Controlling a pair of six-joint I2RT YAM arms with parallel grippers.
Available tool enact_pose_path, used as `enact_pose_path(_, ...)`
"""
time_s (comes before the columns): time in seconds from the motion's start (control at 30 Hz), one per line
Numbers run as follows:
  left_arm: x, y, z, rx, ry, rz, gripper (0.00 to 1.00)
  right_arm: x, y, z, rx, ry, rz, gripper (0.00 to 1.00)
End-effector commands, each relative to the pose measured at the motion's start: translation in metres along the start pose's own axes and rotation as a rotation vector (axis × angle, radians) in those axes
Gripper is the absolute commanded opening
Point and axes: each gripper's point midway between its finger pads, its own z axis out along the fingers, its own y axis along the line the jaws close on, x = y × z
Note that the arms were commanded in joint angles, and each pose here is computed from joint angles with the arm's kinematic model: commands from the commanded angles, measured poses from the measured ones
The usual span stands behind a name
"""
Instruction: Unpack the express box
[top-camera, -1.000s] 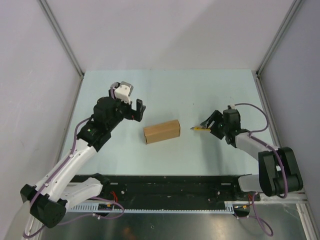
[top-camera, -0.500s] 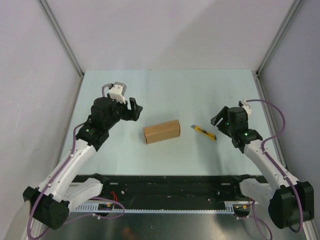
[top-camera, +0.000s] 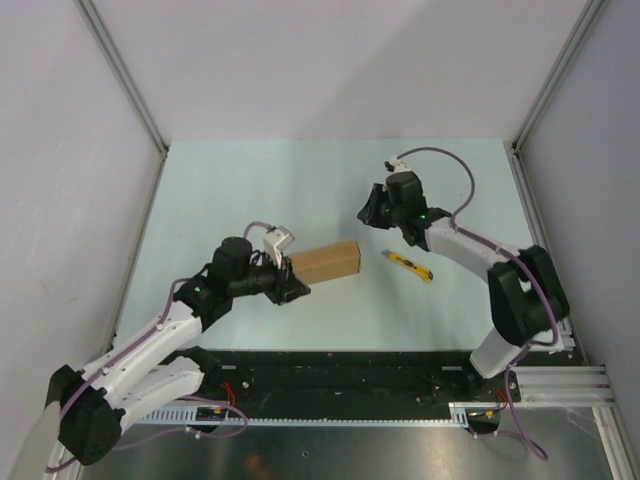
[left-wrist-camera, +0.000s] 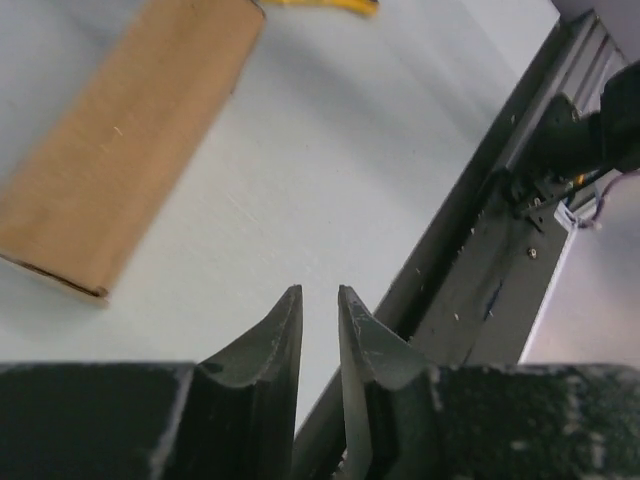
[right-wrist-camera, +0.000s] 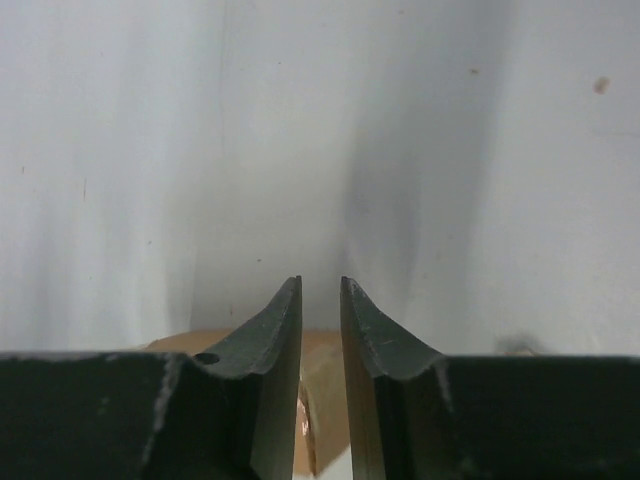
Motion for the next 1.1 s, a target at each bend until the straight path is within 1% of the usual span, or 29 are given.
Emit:
enact_pose_path(0.0,0.016,-0.005,0.008,-0.024,0.026,-0.064,0.23,-0.006,0.032,0.028,-0.126,0.007,-0.105,0.22)
enact_pose_path(0.03,0.02,-0.002,0.011,-0.038,0.036,-0.079,0.23,-0.007,0.038,0.033,-0.142,0.012,-0.117,0.21)
enact_pose_path(0.1,0.029,0.015,0.018,-0.123,0.059,-0.134,0.23,0.01,0.036,0.046,-0.147,0.075,-0.134,0.17)
enact_pose_path(0.13,0.031,0.018,0.02,-0.142,0.061,-0.178,0.24,0.009,0.042,0.048,-0.172,0.083,-0.141,0.17)
enact_pose_path(0.17,0.03,0.025,0.022,-0.183,0.053,-0.202,0.24,0.02,0.038,0.049,-0.161,0.127,-0.14,0.16)
enact_pose_path(0.2,0.035,0.031,0.026,-0.217,0.062,-0.265,0.24,0.028,0.039,0.05,-0.168,0.153,-0.147,0.15)
enact_pose_path(0.3,0.033,0.045,0.036,-0.286,0.044,-0.332,0.24,0.042,0.038,0.042,-0.155,0.21,-0.162,0.14)
enact_pose_path(0.33,0.029,0.047,0.041,-0.294,0.031,-0.341,0.25,0.046,0.04,0.038,-0.148,0.222,-0.173,0.13)
enact_pose_path(0.37,0.021,0.048,0.044,-0.297,0.017,-0.346,0.27,0.054,0.035,0.033,-0.122,0.259,-0.185,0.13)
enact_pose_path(0.4,0.016,0.051,0.048,-0.305,0.009,-0.342,0.29,0.056,0.032,0.029,-0.102,0.265,-0.193,0.12)
enact_pose_path(0.43,0.019,0.058,0.055,-0.326,0.029,-0.347,0.29,0.057,0.035,0.023,-0.1,0.271,-0.202,0.11)
enact_pose_path(0.47,0.007,0.059,0.059,-0.331,0.012,-0.347,0.29,0.063,0.031,0.018,-0.084,0.301,-0.209,0.11)
enact_pose_path(0.53,0.008,0.068,0.068,-0.351,0.038,-0.361,0.29,0.067,0.033,0.008,-0.084,0.324,-0.223,0.09)
enact_pose_path(0.63,-0.008,0.083,0.072,-0.377,0.012,-0.395,0.3,0.08,0.03,-0.009,-0.047,0.377,-0.242,0.08)
enact_pose_path(0.73,-0.016,0.093,0.081,-0.376,0.012,-0.407,0.31,0.084,0.036,-0.026,-0.062,0.38,-0.229,0.08)
enact_pose_path(0.87,-0.031,0.101,0.091,-0.353,-0.002,-0.391,0.33,0.088,0.056,-0.044,-0.13,0.363,-0.21,0.09)
enact_pose_path(1.03,-0.026,0.115,0.085,-0.391,-0.011,-0.439,0.33,0.12,0.084,-0.048,-0.218,0.403,-0.215,0.09)
enact_pose_path(1.07,-0.019,0.118,0.082,-0.405,-0.006,-0.451,0.33,0.125,0.086,-0.047,-0.217,0.412,-0.214,0.09)
